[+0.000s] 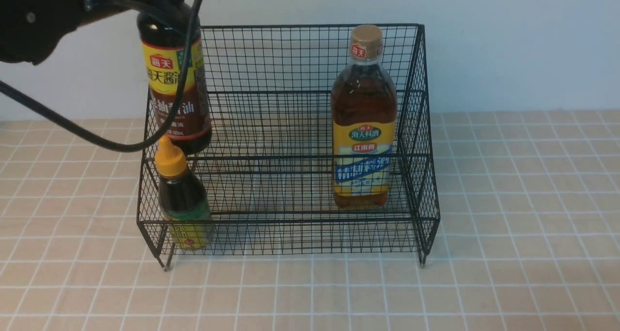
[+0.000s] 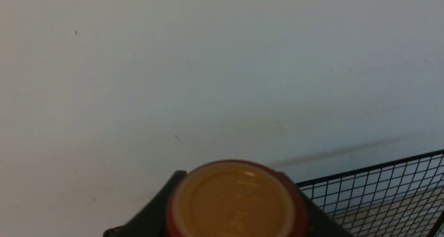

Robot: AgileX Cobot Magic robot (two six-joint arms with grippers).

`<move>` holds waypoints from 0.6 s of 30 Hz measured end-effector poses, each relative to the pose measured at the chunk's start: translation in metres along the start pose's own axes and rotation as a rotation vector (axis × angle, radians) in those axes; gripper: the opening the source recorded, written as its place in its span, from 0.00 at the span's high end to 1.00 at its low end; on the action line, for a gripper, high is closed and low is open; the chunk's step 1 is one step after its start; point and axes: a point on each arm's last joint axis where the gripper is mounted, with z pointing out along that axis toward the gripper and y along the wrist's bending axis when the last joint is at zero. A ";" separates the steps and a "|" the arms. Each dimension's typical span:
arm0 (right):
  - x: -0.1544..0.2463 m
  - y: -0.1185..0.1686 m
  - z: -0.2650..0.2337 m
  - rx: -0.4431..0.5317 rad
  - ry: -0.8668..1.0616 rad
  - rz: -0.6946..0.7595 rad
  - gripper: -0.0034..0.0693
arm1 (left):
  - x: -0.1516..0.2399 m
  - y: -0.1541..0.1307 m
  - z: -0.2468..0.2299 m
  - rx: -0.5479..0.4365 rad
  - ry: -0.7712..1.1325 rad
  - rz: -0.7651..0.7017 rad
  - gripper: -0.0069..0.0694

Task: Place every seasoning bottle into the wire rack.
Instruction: Use the left arm to put the condiment bottle back on the shelf

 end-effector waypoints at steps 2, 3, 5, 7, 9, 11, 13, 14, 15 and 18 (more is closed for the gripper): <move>0.000 0.000 0.000 0.000 0.000 0.000 0.97 | 0.002 0.000 0.002 0.000 0.011 -0.001 0.57; 0.000 0.000 0.000 0.000 0.000 0.000 0.97 | 0.007 0.000 0.006 -0.002 0.038 0.000 0.57; 0.000 0.000 0.000 0.000 0.000 0.000 0.97 | 0.011 0.000 0.009 -0.004 0.065 0.000 0.57; 0.000 0.000 0.000 0.000 0.000 0.000 0.97 | 0.016 0.000 0.012 -0.007 0.096 0.000 0.57; 0.000 0.000 0.000 0.000 0.000 0.000 0.97 | 0.021 0.001 0.014 -0.010 0.131 0.002 0.57; 0.000 0.000 0.000 0.000 0.000 0.000 0.97 | 0.024 0.001 0.015 -0.012 0.154 0.002 0.57; 0.000 0.000 0.000 0.000 0.000 0.000 0.97 | 0.030 0.001 0.015 -0.017 0.209 0.000 0.57; 0.000 0.000 0.000 0.000 0.000 0.000 0.97 | 0.033 0.001 0.015 -0.020 0.231 0.000 0.57; 0.000 0.000 0.000 0.000 0.000 0.000 0.97 | 0.035 0.002 0.015 -0.023 0.256 0.000 0.57; 0.000 0.000 0.000 0.000 0.000 0.000 0.97 | 0.040 0.002 0.014 -0.029 0.310 0.001 0.57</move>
